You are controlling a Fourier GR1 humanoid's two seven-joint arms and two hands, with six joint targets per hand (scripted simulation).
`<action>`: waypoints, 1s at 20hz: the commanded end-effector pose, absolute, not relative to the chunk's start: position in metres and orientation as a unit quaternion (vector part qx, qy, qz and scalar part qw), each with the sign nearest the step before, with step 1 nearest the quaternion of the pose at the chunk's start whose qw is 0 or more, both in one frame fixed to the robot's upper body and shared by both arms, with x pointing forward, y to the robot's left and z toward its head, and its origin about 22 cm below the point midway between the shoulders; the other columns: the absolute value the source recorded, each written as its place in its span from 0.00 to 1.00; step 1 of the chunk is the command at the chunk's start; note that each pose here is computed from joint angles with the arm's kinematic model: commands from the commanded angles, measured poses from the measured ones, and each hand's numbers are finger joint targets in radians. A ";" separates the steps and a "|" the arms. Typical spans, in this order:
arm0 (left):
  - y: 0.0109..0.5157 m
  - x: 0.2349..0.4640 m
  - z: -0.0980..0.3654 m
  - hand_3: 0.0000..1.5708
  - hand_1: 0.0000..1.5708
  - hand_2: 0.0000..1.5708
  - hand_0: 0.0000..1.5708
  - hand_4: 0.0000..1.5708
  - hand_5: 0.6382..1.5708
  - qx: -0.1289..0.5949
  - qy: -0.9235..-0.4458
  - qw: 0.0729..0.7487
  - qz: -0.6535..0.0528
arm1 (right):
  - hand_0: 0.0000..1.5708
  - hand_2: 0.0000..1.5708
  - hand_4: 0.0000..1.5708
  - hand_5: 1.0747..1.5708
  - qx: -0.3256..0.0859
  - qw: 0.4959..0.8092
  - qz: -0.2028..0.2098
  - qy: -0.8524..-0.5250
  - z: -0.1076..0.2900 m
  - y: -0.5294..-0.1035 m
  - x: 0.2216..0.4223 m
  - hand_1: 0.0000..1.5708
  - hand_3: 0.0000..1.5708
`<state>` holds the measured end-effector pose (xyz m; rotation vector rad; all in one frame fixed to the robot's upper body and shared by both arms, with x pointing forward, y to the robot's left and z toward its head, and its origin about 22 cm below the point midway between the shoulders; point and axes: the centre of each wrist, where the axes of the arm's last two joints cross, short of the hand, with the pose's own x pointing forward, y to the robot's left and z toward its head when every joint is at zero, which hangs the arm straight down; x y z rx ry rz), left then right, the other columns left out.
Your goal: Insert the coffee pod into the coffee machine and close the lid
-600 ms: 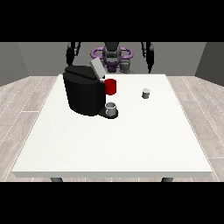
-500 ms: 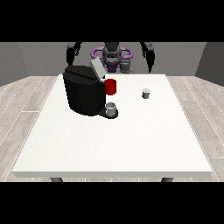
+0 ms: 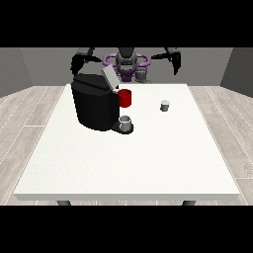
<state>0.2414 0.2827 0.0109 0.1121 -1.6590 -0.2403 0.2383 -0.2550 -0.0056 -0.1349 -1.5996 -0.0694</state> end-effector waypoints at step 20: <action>0.347 0.331 0.016 0.00 0.00 0.00 0.00 0.00 1.00 0.127 -0.631 0.746 -0.170 | 0.00 0.00 0.21 1.00 -0.036 0.658 -0.035 -0.751 0.028 -0.233 0.272 0.00 0.00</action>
